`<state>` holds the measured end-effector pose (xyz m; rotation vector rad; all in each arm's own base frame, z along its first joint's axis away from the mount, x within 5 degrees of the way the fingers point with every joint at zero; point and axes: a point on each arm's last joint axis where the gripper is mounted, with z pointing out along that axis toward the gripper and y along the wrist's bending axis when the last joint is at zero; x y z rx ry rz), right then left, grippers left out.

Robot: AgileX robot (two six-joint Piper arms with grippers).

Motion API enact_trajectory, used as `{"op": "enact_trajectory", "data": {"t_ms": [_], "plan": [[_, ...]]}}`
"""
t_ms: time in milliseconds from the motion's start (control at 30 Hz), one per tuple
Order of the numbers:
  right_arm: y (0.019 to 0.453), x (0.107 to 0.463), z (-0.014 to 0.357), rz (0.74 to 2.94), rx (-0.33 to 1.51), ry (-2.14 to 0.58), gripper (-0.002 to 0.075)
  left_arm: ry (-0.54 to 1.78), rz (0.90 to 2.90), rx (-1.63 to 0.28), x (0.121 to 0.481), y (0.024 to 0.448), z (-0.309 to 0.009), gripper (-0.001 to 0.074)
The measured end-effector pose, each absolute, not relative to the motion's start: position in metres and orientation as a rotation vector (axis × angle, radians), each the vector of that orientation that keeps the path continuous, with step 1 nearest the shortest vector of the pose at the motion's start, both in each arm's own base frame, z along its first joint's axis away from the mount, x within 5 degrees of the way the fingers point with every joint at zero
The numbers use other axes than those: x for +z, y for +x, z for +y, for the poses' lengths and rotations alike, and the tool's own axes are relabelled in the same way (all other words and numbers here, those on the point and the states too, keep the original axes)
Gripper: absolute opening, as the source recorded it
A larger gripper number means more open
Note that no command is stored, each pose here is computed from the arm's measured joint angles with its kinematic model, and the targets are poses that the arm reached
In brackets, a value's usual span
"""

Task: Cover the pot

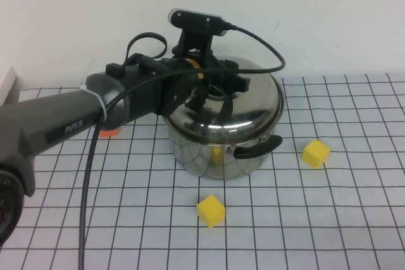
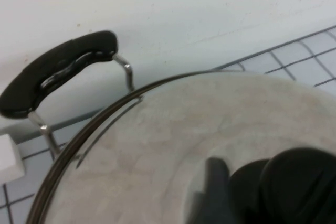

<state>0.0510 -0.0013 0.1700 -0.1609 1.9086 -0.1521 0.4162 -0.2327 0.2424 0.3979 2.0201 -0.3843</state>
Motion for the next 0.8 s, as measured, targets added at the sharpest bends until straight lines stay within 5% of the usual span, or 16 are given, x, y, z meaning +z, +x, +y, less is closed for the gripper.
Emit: {"op": "enact_trajectory", "data": {"t_ms": [133, 400, 567, 800], "plan": [[0.051, 0.17, -0.001, 1.909, -0.152, -0.161, 0.0009, 0.427, 2.014, -0.36, 0.246, 0.415, -0.232, 0.058], [0.051, 0.17, -0.001, 1.909, -0.152, -0.161, 0.0009, 0.437, 1.889, -0.351, 0.31, 0.395, -0.22, 0.0607], [0.051, 0.17, -0.001, 1.909, -0.152, -0.161, 0.0009, 0.45, 1.875, -0.293, 0.353, 0.371, -0.203, 0.0459], [0.051, 0.17, -0.001, 1.909, -0.152, -0.161, 0.0009, 0.433, 1.837, -0.209, 0.421, 0.321, -0.167, 0.0073]]}}
